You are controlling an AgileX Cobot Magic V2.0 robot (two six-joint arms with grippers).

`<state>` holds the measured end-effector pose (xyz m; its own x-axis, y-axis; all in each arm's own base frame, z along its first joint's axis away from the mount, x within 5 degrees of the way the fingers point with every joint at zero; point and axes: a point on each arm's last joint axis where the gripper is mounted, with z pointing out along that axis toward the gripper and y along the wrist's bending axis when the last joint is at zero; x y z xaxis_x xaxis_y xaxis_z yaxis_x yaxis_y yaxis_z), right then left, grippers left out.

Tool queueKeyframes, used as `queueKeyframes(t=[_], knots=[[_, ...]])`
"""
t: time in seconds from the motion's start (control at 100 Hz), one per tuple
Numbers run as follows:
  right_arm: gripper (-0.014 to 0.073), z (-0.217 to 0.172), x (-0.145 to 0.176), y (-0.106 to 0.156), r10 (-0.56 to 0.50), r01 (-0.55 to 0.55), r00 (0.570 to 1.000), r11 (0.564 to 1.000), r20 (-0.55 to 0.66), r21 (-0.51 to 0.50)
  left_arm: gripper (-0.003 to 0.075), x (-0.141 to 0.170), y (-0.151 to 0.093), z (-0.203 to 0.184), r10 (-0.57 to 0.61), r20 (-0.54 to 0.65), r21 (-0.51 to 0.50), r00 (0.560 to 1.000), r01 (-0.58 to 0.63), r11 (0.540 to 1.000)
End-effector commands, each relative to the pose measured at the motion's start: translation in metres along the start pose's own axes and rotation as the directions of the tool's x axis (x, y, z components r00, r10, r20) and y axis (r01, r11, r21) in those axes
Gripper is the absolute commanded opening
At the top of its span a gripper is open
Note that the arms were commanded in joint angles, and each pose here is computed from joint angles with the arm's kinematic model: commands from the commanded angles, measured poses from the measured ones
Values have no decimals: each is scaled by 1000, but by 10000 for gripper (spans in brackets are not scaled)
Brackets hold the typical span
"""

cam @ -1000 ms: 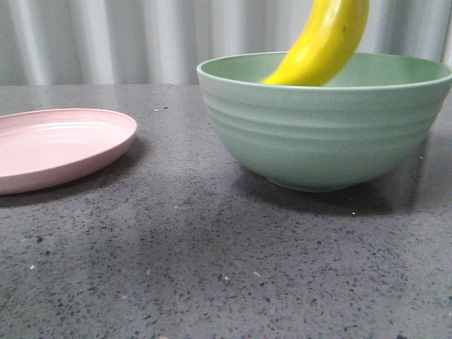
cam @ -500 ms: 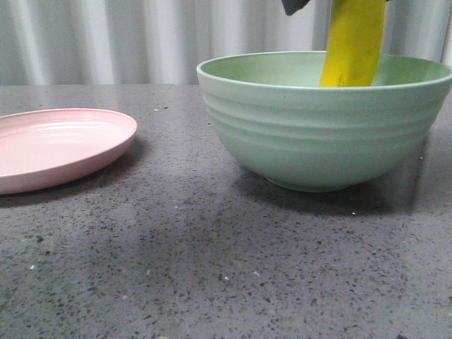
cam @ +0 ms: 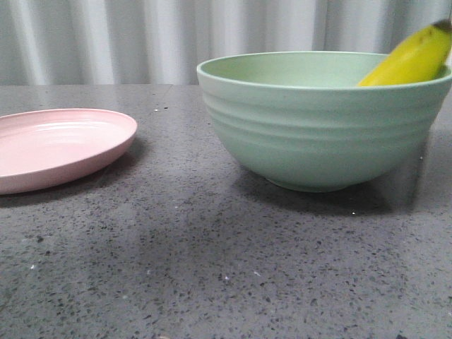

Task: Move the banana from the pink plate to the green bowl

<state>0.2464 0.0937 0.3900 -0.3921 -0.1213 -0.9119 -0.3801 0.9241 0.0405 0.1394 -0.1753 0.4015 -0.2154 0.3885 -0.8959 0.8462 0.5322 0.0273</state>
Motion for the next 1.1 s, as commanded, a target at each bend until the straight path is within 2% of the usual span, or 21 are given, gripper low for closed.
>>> queueKeyframes(t=[0.0,0.04,0.09,0.21,0.23,0.27,0.43,0.67,0.91,1.09], knots=[[395,-25,-18,1,-26,26,994,1000,104,8,454,-18,1,-12,-9,130,-19,991,12,1000],[364,-29,-18,1,-27,27,995,1000,94,6,424,-18,1,-12,-11,133,-19,991,14,1000],[280,-35,-16,2,-28,28,997,1000,78,2,356,-18,1,-12,-13,133,-18,991,15,1000],[-39,-46,-12,3,-30,30,999,1000,31,-7,108,-19,0,-12,-41,136,2,990,41,999],[-71,-48,-11,4,-31,31,999,999,26,-8,62,-19,-1,-12,-44,135,5,990,44,999],[-62,-52,-10,4,-31,32,999,999,15,-11,-24,-18,-1,-12,-48,131,9,990,47,999],[-61,-68,-5,5,-34,34,999,999,3,-16,-20,-15,-3,-15,-66,134,21,989,64,998],[-61,-95,30,6,-33,34,998,999,58,-8,-20,5,-5,-40,-85,263,-6,961,90,996],[-64,-132,83,5,-55,50,967,998,247,27,-20,60,-10,-65,-84,367,-48,926,109,993],[-64,-142,123,3,-64,51,934,998,352,45,-20,108,-13,-73,-87,399,-65,913,123,990]])
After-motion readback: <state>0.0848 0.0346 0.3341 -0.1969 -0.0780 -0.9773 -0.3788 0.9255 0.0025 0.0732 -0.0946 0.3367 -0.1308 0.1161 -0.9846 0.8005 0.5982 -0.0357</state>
